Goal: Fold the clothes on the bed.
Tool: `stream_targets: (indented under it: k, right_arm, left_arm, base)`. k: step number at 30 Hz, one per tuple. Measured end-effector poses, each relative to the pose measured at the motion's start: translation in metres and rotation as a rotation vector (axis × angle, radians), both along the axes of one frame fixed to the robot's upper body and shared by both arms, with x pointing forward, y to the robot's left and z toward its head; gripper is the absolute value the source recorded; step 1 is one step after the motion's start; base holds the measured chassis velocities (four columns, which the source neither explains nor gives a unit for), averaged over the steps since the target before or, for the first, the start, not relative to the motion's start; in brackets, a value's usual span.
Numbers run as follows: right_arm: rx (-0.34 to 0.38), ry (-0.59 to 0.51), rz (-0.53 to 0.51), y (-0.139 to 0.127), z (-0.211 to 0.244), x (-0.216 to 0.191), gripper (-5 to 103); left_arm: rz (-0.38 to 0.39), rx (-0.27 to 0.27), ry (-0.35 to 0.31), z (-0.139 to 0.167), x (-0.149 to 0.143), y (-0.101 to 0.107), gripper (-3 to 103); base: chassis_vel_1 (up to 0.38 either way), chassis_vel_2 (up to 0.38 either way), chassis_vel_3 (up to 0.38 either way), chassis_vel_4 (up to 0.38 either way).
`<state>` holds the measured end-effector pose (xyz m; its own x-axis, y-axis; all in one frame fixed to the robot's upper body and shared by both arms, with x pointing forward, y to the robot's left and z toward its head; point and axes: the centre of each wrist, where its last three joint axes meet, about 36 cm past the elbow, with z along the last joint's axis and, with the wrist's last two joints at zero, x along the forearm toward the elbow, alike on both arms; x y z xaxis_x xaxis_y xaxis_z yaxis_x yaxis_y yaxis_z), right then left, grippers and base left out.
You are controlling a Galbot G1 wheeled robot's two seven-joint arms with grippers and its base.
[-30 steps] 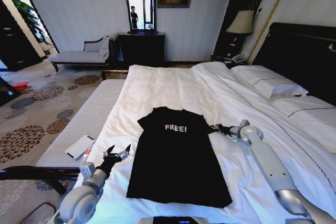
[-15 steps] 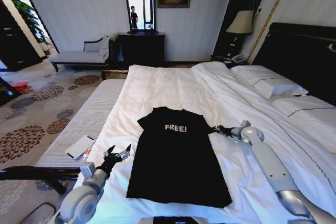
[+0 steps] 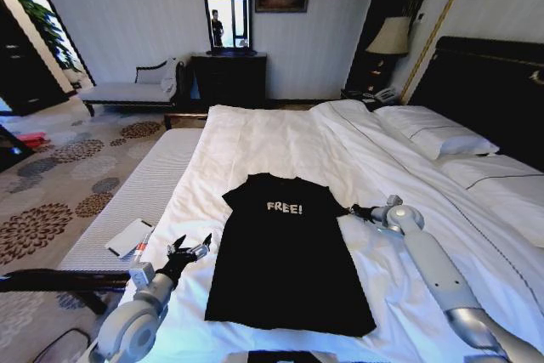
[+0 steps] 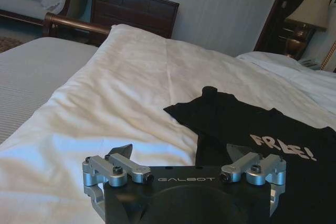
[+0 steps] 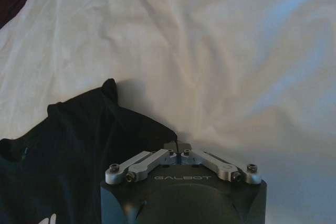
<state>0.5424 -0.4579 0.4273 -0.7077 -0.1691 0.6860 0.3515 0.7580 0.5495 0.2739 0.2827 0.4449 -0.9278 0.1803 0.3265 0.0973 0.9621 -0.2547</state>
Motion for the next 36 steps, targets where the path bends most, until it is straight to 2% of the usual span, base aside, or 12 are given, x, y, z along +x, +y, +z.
stream_targets:
  k: [8, 13, 29, 36]
  right_arm:
    - [-0.043, -0.13, 0.008, -0.009, 0.022, 0.0, 0]
    - [-0.069, -0.165, 0.006, -0.011, 0.027, -0.001, 0]
    - [-0.138, -0.151, -0.007, -0.019, 0.013, -0.011, 0]
    - [-0.18, -0.196, 0.036, -0.015, 0.024, 0.009, 0]
  left_arm:
    - [0.005, -0.004, -0.005, 0.0, 0.002, 0.001, 100]
    - [0.006, -0.007, -0.009, 0.002, 0.002, 0.001, 100]
    - [0.009, -0.009, -0.014, 0.003, 0.0, 0.001, 100]
    - [0.003, -0.01, -0.013, 0.003, 0.0, -0.001, 100]
  base:
    - [0.0, 0.0, 0.0, 0.0]
    - [0.0, 0.0, 0.0, 0.0]
    - [0.0, 0.0, 0.0, 0.0]
    - [0.0, 0.0, 0.0, 0.0]
